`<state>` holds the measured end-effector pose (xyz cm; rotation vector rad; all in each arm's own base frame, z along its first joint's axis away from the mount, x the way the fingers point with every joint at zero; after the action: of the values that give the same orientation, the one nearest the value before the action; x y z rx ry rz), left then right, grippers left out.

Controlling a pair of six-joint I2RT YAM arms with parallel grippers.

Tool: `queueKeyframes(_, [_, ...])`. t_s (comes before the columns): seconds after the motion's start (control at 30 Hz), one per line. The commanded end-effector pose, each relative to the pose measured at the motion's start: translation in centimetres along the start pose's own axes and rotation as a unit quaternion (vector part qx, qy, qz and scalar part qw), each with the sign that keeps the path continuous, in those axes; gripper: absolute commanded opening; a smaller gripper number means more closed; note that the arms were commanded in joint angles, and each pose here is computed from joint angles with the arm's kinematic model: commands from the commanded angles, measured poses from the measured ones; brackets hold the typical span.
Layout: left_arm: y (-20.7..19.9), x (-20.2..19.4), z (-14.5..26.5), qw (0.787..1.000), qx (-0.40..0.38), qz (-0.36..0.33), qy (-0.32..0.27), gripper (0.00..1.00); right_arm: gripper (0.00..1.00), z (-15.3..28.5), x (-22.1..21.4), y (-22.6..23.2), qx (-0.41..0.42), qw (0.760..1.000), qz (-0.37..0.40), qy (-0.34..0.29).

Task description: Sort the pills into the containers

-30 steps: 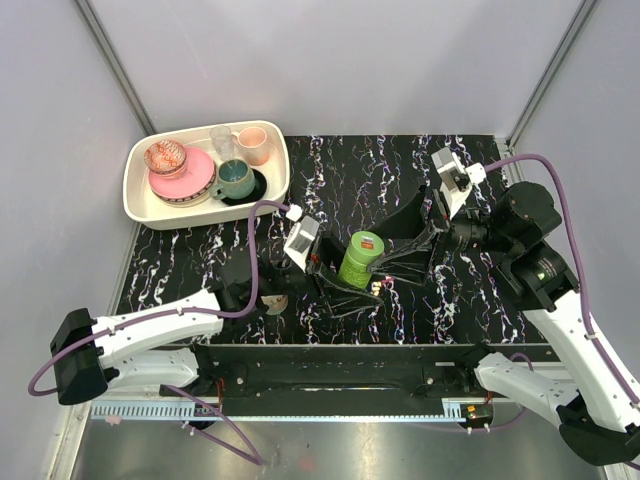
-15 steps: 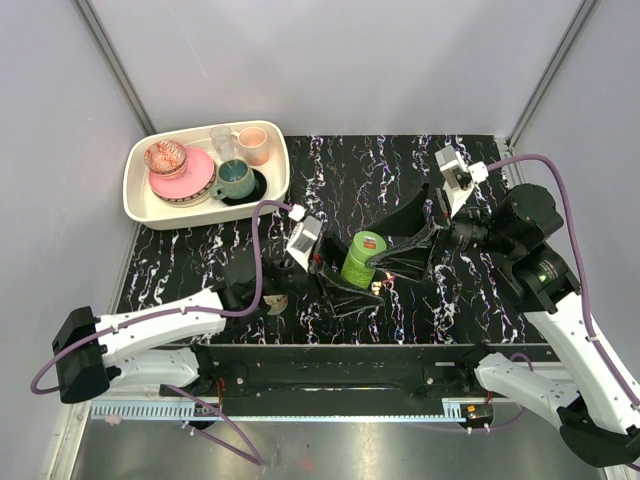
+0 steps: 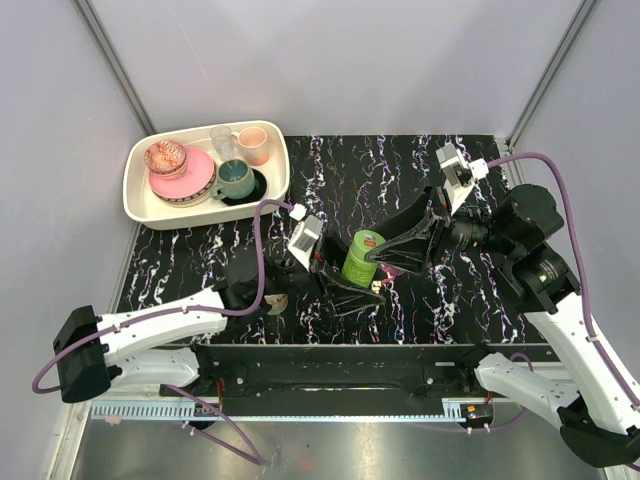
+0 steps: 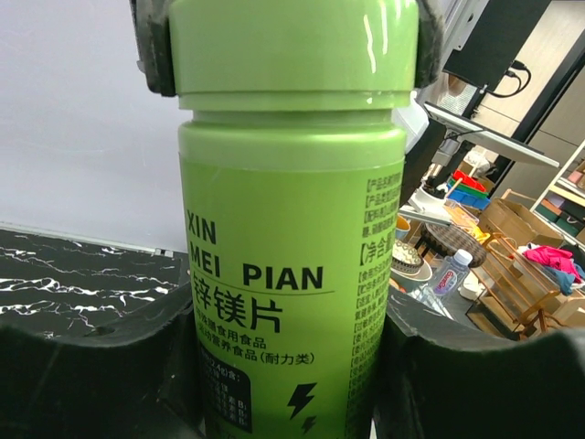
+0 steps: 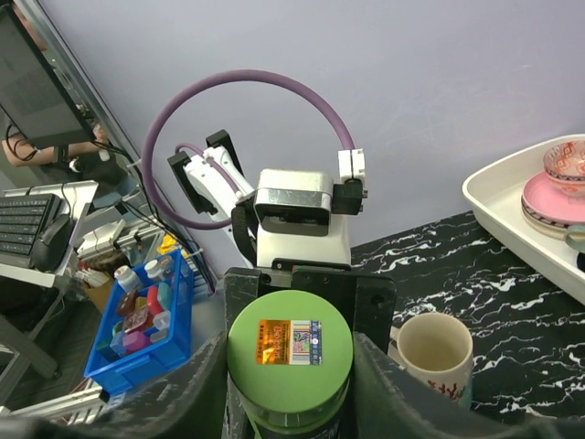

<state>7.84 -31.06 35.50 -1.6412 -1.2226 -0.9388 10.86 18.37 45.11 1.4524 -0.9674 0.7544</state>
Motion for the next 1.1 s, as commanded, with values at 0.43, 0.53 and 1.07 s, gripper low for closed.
queueKeyframes(0.43, [1.7,4.3,1.3,0.985,0.148,-0.082,0.027,0.0,0.18,-0.2,0.5,-1.6,-0.081,0.996,-0.024,-0.018])
queueKeyframes(0.53, [2.8,5.0,2.0,0.972,0.212,-0.097,0.036,0.0,0.18,-0.2,0.8,-2.0,-0.103,0.994,-0.027,-0.027])
queueKeyframes(1.07, [8.7,8.2,0.9,0.89,0.421,-0.17,0.038,0.0,0.13,0.1,6.5,-3.9,-0.285,0.945,-0.083,-0.134])
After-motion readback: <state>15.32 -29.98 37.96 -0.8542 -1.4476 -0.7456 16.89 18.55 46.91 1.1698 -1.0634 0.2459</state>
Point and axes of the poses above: each gripper's point midway between its finger pads, its own z axis back along the fingers, its own y axis along the line the jaws close on, x = y × z, the point moved 7 cm from there along z, back along the fingers, and after that the axes turned 9 degrees about -z, right-handed, at the moved point
